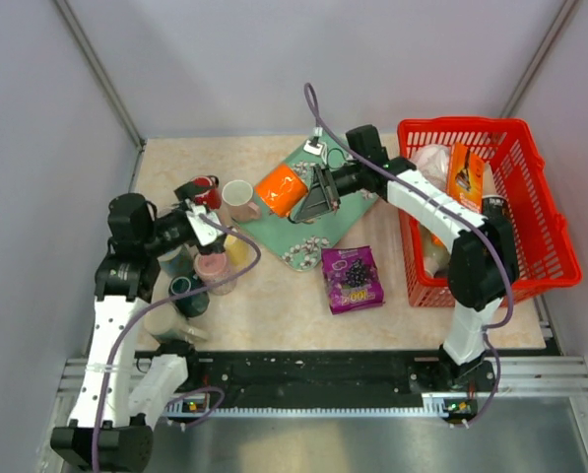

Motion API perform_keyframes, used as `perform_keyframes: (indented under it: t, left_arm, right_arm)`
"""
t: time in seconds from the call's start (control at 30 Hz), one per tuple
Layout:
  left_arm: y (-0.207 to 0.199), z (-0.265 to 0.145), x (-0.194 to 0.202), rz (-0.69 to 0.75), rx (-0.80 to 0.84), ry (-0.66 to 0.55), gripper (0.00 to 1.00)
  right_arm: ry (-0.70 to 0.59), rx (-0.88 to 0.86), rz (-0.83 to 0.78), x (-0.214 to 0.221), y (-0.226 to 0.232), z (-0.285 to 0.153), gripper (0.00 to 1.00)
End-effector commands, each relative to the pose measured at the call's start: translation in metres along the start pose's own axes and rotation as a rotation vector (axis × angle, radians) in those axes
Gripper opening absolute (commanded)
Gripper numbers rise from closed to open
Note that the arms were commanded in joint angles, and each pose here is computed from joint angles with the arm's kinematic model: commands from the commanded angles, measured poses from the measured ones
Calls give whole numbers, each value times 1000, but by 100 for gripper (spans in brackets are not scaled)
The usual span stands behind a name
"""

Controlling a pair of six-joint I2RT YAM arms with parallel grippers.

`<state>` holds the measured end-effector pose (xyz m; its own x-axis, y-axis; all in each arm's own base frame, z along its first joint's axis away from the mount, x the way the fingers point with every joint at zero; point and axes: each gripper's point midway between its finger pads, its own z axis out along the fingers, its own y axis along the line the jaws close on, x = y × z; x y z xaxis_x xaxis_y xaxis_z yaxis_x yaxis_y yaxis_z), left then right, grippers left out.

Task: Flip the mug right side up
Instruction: Turn over the cup at the center of the board.

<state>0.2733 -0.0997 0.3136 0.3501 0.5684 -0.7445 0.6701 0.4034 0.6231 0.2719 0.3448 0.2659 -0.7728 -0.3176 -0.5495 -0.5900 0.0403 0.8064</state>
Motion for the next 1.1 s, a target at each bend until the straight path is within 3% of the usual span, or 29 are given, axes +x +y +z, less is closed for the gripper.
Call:
perform_keyframes:
  t: [0.0,0.1,0.43,0.7,0.77,0.87,0.97,1.0,1.07]
  left_arm:
    - [7,18,-51,251,-70,-253,94]
    - [-7,32,-56,308,-46,-311,90]
    - [10,67,-63,212,-150,-307,71]
    - [0,75,-56,187,-69,-281,34]
    - [-2,76,-54,155,-55,-266,3]
    - [-6,73,-53,106,-52,-245,0]
    - [-17,65,-47,31,2,-185,0]
    - [-23,62,-43,-9,26,-153,0]
    - [-27,54,-41,-120,60,-82,0]
  right_arm:
    - [52,-290,-91,-6,55,5,0]
    - [131,-366,-91,7,76,12,0]
    - [196,-395,-71,15,81,5,0]
    - [201,-398,-88,18,79,7,0]
    - [180,-387,-82,17,76,7,10]
    - [129,-362,-71,9,70,6,34]
    - [42,-307,-50,-10,58,1,79]
    - [5,-275,-36,-18,49,-4,99]
    - [-87,-182,-35,-36,33,-13,99]
